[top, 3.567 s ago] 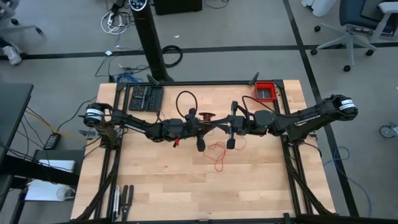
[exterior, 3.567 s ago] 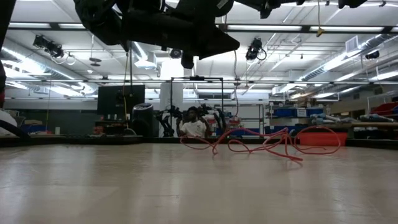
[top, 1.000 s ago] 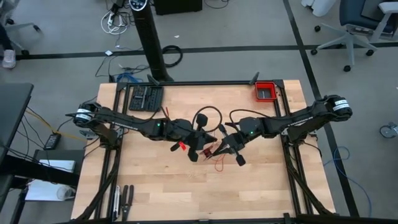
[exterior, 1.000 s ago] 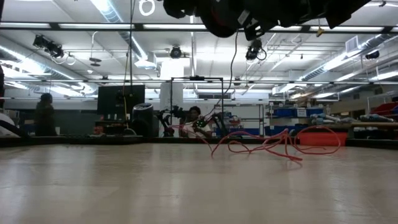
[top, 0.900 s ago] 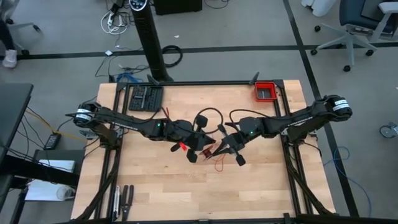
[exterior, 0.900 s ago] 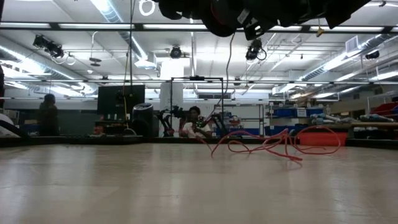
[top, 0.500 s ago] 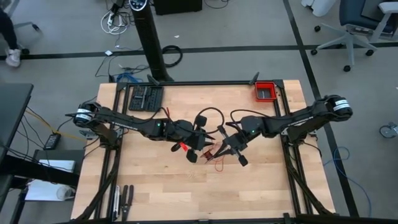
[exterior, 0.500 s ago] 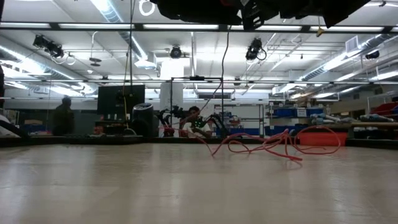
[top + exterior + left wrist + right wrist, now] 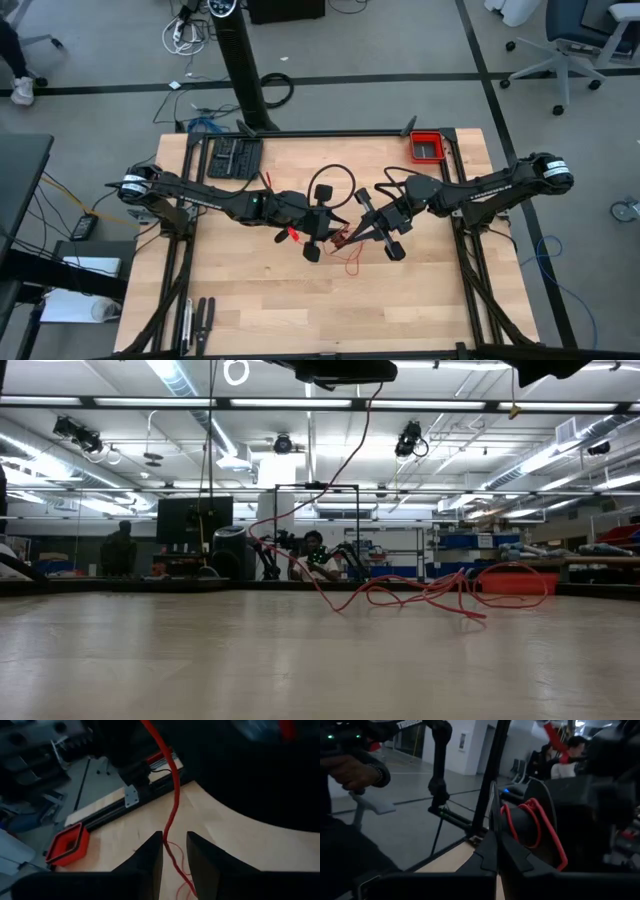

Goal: Coil cords
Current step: Coil the red wire on the black spool

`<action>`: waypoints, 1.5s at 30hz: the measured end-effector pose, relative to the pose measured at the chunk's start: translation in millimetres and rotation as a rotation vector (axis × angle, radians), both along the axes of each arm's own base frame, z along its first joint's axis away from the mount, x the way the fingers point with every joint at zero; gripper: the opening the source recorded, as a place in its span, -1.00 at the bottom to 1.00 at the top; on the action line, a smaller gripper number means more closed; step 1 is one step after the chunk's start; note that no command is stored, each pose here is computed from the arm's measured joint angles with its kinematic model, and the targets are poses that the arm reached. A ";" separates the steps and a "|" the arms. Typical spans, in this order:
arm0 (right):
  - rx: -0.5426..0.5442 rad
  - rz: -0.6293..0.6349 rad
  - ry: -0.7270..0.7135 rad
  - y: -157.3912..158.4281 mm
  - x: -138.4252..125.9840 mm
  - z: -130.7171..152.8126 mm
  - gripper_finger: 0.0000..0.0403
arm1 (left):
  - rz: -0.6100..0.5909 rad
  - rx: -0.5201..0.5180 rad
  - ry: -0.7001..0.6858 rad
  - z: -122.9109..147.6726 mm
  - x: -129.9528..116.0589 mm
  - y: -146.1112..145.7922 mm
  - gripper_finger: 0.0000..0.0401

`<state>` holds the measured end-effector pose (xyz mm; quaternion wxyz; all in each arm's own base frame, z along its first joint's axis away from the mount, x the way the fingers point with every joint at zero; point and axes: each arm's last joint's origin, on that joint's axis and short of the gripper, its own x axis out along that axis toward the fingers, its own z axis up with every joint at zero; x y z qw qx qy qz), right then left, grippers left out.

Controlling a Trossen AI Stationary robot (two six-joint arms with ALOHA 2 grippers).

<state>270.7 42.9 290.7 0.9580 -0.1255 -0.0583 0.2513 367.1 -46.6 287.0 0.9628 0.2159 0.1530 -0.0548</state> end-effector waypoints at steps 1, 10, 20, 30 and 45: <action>-0.003 -0.011 -0.011 -0.3 -0.2 1.0 -1.00 | -0.006 -0.021 0.006 -0.4 -0.2 -0.3 -0.55; -0.044 -0.073 -0.076 -2.3 -7.6 11.3 -1.00 | -0.006 -0.096 0.041 -2.8 -1.8 -3.0 -0.55; -0.075 -0.273 -0.034 -5.3 -36.1 27.5 -1.00 | 0.026 -0.084 0.086 -2.4 -7.8 -2.7 -0.55; -0.084 -0.299 -0.054 5.3 -58.9 39.7 -1.00 | 0.088 -0.083 0.070 1.3 -9.7 -0.9 -0.61; 0.007 -0.355 -0.174 2.6 -101.0 -1.1 -1.00 | 0.048 -0.102 -0.185 24.1 -5.9 -16.5 -0.61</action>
